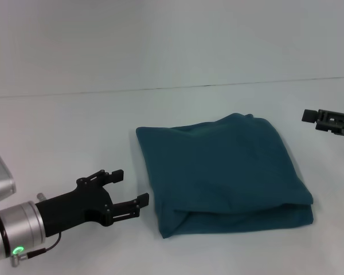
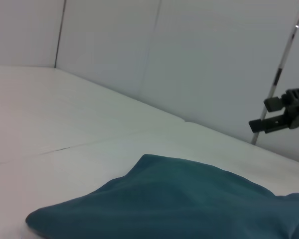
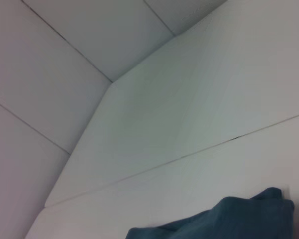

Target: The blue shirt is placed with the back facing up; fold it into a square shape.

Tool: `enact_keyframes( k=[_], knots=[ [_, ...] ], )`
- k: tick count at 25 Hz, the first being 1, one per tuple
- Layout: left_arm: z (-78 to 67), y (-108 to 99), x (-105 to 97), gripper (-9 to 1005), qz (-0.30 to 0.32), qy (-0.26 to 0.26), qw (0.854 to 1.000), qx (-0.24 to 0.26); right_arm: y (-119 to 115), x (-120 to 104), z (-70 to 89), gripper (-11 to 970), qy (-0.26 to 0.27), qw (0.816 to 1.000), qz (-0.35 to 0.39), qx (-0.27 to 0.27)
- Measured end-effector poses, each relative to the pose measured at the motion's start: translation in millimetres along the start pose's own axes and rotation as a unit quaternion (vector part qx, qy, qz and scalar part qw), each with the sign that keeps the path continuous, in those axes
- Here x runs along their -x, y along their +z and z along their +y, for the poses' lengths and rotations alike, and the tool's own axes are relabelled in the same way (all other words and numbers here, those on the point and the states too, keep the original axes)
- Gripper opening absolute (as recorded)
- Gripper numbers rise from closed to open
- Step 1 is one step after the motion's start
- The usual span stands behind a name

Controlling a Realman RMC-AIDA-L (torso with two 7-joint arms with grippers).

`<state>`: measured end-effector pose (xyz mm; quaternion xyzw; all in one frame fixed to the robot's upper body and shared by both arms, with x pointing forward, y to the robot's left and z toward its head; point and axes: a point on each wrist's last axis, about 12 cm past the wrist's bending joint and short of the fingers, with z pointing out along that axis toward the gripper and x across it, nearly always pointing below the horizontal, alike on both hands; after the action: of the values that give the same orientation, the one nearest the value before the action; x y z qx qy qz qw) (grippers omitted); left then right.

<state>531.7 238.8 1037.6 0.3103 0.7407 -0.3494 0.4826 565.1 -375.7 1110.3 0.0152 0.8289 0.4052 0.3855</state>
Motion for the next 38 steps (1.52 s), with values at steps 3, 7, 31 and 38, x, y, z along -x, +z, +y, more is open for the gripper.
enact_keyframes(
  k=[3, 7, 31, 38],
  knots=[
    [-1.2, 1.1, -0.2, 919, -0.001, 0.018, 1.000, -0.004, 0.0, 3.0, 0.4, 808, 0.007, 1.000, -0.005, -0.001],
    [-5.2, 3.7, -3.7, 920, -0.005, 0.043, 0.999, -0.011, 1.7, 5.4, 0.3, 807, 0.015, 1.000, -0.010, -0.003],
    [-7.4, 30.4, 11.5, 919, 0.078, -0.050, 0.995, -0.037, 4.3, 6.6, 2.0, 798, 0.010, 1.000, -0.006, -0.002],
    [-11.3, 42.1, 9.6, 920, 0.087, -0.025, 0.995, -0.038, 2.9, 6.6, 1.4, 798, 0.010, 1.000, -0.007, -0.002]
  ],
)
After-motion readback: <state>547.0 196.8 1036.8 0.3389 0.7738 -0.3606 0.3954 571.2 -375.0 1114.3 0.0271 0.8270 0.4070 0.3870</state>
